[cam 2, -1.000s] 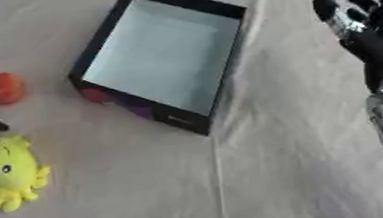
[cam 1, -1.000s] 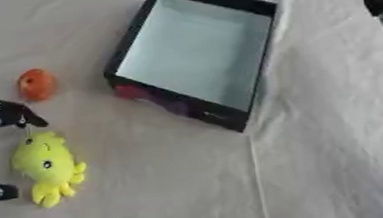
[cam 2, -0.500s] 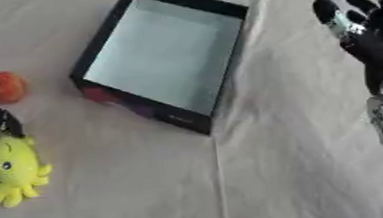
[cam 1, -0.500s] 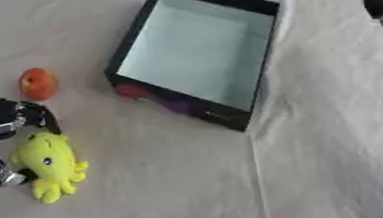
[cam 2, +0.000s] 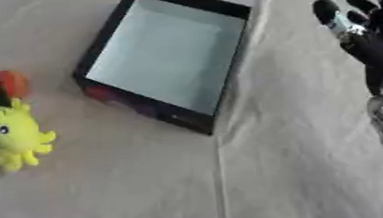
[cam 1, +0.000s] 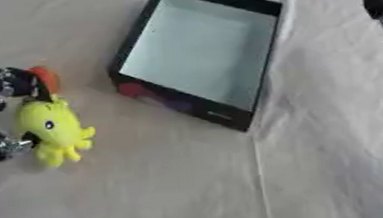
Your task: Pick up objects on the table and place them in the box.
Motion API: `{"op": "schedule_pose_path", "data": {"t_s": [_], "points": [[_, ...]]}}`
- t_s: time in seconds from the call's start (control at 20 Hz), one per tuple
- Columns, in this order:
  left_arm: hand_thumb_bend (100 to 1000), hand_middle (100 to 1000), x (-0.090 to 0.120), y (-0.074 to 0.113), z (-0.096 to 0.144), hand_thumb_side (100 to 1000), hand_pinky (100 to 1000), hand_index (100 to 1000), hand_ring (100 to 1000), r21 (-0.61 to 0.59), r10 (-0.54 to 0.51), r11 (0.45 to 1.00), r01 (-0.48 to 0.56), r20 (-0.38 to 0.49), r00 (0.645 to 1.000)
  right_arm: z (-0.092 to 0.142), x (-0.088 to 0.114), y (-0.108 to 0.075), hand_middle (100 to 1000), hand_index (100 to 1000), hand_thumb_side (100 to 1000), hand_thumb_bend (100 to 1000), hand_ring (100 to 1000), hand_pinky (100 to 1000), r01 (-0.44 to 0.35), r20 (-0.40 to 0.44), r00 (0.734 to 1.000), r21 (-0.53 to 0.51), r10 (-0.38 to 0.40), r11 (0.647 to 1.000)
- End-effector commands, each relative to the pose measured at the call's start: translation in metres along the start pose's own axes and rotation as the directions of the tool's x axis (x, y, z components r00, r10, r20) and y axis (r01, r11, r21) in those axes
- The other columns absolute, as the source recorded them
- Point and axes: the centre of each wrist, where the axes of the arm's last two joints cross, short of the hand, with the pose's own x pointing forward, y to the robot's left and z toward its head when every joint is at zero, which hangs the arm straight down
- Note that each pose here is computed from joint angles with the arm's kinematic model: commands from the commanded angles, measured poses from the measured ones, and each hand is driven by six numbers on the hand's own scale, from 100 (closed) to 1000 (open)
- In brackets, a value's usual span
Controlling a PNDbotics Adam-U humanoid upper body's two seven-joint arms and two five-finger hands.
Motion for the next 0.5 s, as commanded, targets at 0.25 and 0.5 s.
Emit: {"op": "schedule_pose_path", "data": {"t_s": [0.25, 0.5], "points": [[236, 656, 0.031, 0.058, -0.018, 100, 727, 583, 657, 0.177, -0.128, 0.979, 0.101, 0.146, 0.981, -0.005, 0.011, -0.007, 922, 854, 314, 717, 895, 931, -0.03, 0.039, 0.999, 0.003, 0.03, 1.0], [238, 649, 0.033, 0.072, -0.046, 100, 725, 582, 650, 0.192, -0.12, 0.978, 0.086, 0.173, 0.977, -0.007, 0.01, -0.008, 922, 854, 318, 715, 895, 932, -0.029, 0.037, 0.999, -0.009, 0.029, 1.0]]}}
